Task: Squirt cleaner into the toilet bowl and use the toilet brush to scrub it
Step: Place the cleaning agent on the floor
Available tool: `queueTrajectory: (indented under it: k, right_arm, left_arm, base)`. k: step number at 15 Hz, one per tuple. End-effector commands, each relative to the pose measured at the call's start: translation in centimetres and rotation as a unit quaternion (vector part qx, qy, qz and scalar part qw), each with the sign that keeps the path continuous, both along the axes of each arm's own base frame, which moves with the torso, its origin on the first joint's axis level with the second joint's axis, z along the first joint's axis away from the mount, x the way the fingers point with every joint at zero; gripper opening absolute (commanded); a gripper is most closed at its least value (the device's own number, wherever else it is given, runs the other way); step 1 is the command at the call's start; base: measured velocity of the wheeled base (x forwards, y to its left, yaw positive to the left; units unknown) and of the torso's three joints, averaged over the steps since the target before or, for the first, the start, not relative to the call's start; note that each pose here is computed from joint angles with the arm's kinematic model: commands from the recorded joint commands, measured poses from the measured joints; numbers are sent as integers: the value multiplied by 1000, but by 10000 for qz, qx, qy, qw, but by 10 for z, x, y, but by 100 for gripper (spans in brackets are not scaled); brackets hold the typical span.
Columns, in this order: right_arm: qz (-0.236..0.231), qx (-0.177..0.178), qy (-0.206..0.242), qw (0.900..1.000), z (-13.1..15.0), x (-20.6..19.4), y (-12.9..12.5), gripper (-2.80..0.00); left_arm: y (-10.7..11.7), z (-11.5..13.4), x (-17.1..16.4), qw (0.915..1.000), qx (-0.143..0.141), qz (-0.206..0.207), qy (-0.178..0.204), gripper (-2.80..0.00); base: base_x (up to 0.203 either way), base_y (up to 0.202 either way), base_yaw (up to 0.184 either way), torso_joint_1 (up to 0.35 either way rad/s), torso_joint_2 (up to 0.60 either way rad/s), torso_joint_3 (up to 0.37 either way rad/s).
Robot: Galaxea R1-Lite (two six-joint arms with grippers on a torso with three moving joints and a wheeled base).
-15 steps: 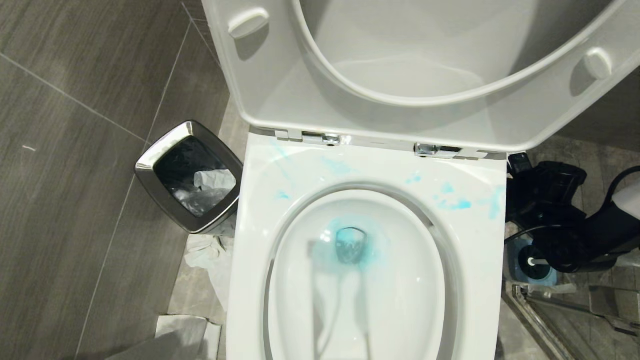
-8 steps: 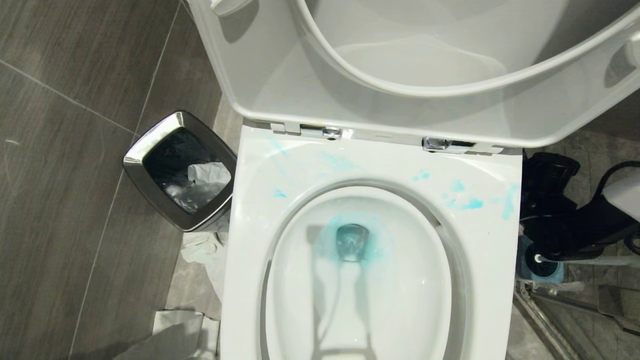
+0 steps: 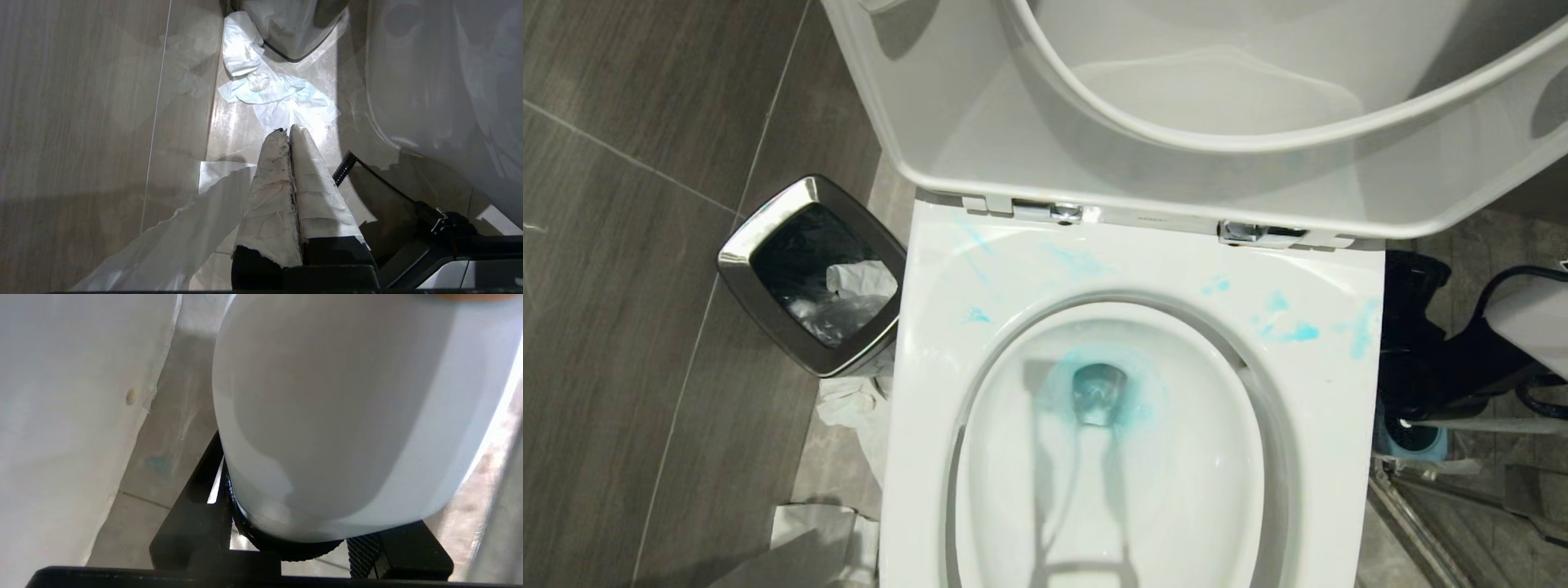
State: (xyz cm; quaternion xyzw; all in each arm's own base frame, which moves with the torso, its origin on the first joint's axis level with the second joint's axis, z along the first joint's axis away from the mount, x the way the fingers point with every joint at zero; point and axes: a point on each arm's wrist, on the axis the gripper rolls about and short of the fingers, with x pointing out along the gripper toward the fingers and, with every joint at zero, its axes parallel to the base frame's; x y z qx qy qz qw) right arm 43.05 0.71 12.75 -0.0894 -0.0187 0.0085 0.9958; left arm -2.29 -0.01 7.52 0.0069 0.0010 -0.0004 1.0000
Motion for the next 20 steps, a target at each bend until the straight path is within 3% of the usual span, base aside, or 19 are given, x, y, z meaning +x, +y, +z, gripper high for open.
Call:
queueTrajectory:
  k: [1, 4, 20]
  right_arm:
    - [6, -9, 15, 10000, -2, 0, 0, -280]
    - [-9, -11, 201, 9998, -2, -2, 0, -280]
    - [-32, 4, 193, 9998, 2, -8, 0, -280]
  left_arm:
    - [0, -1, 0, 10000, -16, 4, 21, -280]
    - [0, -1, 0, 10000, -23, -4, 17, -280]
    - [0, -1, 0, 10000, -30, 3, 21, -280]
  base:
    - [0, 0, 0, -2, 8, -41]
    - [0, 0, 0, 2, 1, -9]
    - [0, 0, 0, 0, 0, 0]
